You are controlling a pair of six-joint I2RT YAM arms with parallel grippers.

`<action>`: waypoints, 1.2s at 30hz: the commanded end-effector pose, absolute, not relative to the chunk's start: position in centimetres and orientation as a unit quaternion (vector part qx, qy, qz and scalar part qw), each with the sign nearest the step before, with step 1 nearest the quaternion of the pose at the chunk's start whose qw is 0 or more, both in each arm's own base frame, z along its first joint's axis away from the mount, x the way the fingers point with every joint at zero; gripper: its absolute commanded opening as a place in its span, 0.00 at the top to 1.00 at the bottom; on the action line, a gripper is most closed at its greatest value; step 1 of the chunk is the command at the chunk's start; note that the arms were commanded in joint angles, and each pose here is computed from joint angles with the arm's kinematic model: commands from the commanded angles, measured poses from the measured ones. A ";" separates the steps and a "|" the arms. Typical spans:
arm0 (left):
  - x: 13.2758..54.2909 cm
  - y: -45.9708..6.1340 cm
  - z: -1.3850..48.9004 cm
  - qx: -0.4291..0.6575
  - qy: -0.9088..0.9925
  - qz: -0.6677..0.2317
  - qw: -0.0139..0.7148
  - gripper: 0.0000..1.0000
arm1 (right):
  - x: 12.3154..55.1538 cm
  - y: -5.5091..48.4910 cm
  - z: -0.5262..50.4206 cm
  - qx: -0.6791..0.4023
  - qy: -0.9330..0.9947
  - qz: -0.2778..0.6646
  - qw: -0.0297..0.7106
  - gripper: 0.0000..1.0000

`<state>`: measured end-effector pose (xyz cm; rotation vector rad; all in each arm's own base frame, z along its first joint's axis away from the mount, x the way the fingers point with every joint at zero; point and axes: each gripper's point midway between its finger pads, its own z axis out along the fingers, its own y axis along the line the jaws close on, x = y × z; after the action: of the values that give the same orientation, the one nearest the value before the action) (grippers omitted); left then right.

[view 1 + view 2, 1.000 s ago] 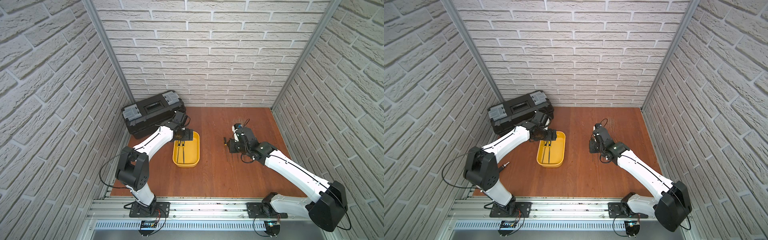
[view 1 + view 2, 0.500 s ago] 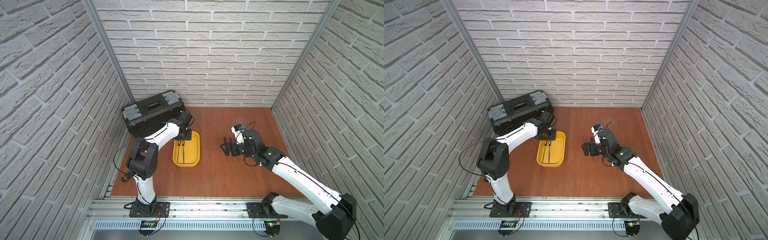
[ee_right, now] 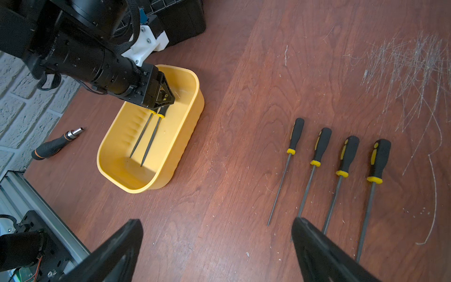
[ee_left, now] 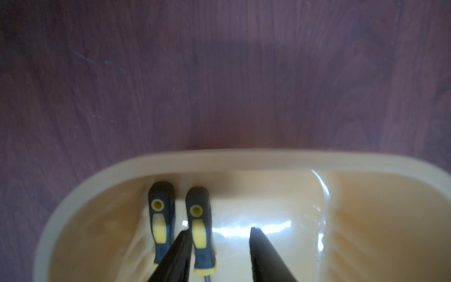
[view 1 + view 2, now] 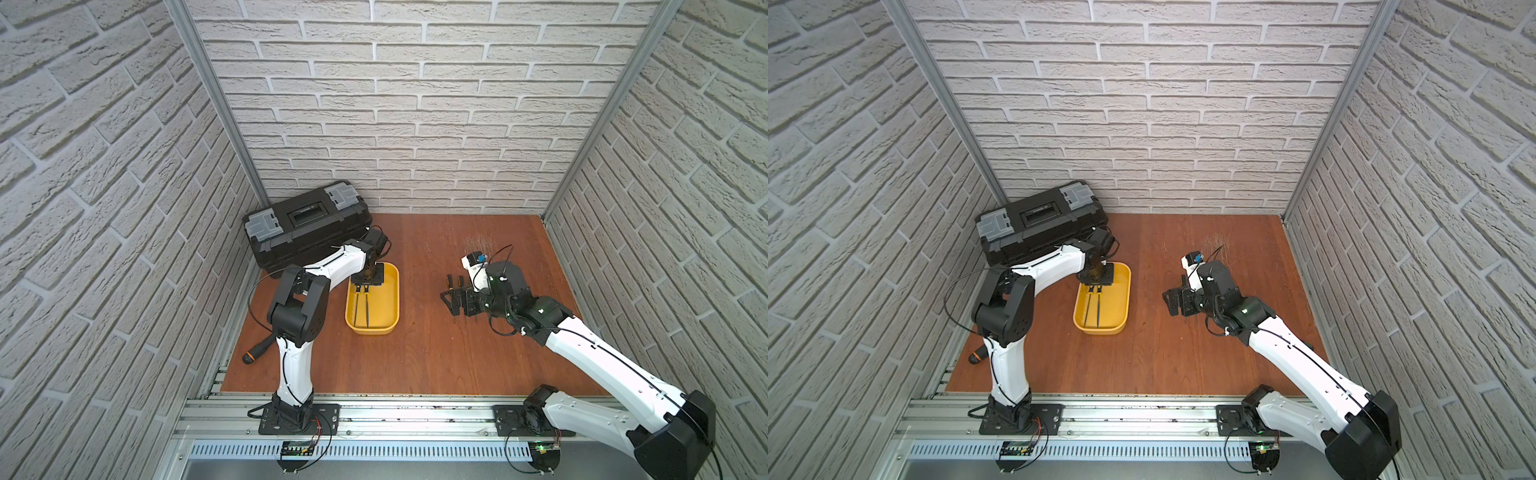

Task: Take the file tool out of the storage box
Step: Pick up the file tool from the storage box.

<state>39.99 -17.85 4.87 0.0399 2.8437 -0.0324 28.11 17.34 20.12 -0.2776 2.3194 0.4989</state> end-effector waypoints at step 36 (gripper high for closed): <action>41.0 -16.5 2.6 0.009 0.990 0.022 0.140 0.65 | 28.0 19.1 20.8 -0.143 0.893 0.230 0.359 0.01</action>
<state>40.34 -16.91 3.03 0.0252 2.8659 0.0358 27.41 18.72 19.43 -0.3564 2.3475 0.5801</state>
